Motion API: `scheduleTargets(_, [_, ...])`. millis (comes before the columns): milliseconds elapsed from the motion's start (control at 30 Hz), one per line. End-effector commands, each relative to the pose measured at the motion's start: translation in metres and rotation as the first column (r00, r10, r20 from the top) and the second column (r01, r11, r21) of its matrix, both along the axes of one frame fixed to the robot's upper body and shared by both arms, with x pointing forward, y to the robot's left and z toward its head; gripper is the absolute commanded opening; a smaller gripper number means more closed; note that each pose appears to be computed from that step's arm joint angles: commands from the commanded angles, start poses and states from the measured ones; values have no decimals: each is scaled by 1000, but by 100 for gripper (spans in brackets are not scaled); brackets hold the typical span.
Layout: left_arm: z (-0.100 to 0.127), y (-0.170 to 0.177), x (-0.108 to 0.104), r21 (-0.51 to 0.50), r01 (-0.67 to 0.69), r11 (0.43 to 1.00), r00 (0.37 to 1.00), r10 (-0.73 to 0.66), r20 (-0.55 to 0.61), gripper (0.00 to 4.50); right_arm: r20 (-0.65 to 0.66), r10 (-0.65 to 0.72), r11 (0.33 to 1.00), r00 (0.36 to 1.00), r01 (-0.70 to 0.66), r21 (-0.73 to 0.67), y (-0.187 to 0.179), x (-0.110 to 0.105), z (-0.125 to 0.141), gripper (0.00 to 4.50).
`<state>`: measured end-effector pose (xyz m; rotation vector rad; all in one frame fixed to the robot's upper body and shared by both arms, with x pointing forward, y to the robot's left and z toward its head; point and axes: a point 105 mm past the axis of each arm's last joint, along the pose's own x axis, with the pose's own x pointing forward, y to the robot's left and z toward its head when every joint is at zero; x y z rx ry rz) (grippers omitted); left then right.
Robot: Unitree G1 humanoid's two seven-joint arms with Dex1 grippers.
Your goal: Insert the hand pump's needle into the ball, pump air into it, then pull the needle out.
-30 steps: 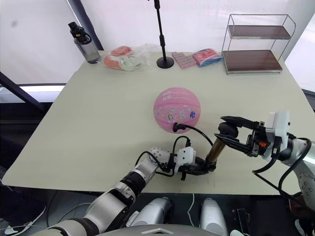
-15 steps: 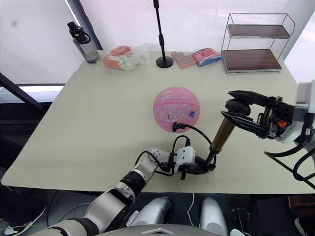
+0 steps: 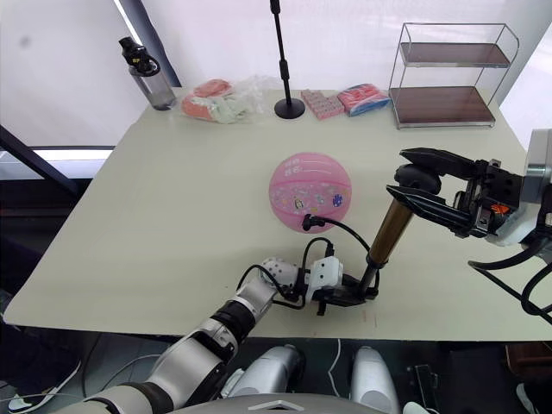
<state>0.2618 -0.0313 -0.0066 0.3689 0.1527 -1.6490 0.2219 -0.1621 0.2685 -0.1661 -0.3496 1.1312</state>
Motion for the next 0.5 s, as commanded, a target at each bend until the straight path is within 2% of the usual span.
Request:
scheduleTargets(33, [-30,15,-10,103,-27,994,994,37,-98,109,-6,43,998,999,-43,52,6,-10,0,210])
scheduleTargets(300, [-31,17,-10,102,-38,994,994,48,-100,109,-137,55,998,989,-49,42,7,-14,-35,210])
scheduleTargets(500, [-33,18,-11,103,-43,994,993,53,-104,109,-161,61,998,985,-61,4,7,-16,-55,210])
